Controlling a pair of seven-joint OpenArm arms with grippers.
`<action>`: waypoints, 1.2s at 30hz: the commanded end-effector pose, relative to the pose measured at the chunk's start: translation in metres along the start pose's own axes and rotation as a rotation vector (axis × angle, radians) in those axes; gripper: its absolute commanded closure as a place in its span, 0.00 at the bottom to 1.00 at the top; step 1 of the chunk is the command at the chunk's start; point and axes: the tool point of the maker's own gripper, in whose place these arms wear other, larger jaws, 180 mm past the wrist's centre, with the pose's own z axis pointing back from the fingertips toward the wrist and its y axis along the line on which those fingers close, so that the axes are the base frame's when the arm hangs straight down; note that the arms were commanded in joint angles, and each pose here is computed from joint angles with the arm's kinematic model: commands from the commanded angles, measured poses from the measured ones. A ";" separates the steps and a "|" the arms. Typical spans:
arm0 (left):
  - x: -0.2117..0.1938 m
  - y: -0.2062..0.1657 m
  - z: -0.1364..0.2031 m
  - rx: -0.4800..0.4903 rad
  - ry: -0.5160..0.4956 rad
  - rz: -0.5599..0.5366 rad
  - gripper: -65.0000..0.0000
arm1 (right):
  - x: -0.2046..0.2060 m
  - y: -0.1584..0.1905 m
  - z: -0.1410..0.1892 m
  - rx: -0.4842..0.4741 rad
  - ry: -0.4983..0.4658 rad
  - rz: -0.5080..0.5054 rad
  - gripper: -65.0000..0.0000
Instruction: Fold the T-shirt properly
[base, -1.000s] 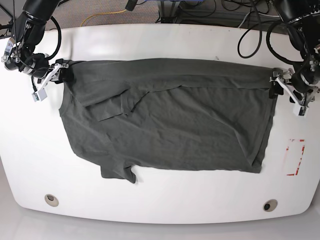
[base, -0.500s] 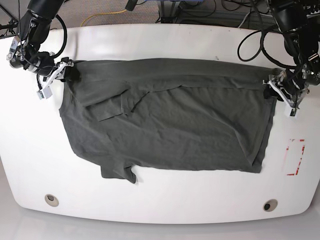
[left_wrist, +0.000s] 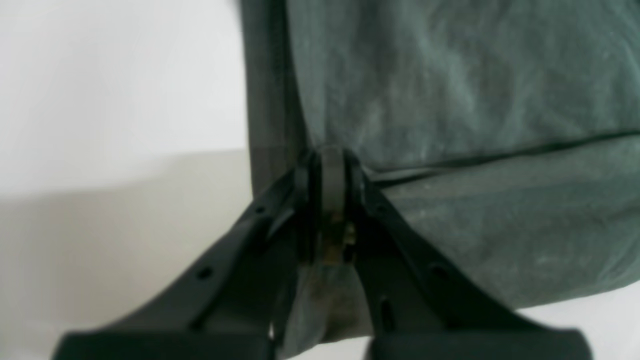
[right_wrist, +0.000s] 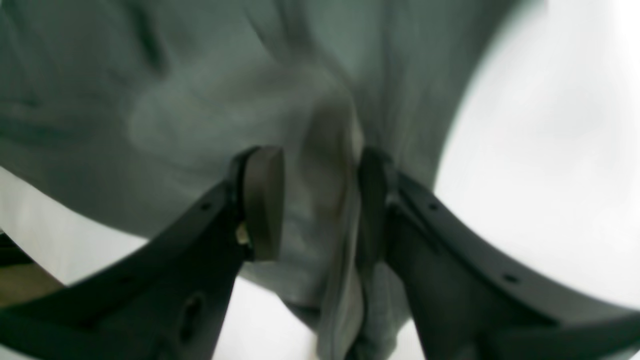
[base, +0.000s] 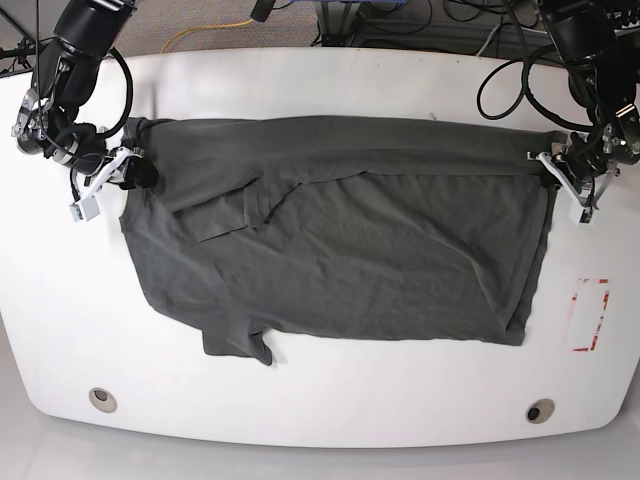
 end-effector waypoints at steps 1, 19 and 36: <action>0.015 0.011 0.010 0.023 -0.054 0.000 1.00 | 0.021 -0.001 0.007 -0.004 -0.045 0.034 0.62; 0.016 0.019 0.014 0.040 -0.065 0.015 1.00 | 0.044 0.039 -0.043 0.011 0.028 0.163 0.63; 0.037 0.019 0.029 0.068 -0.144 0.007 1.00 | 0.038 0.058 -0.058 0.054 0.053 0.192 1.00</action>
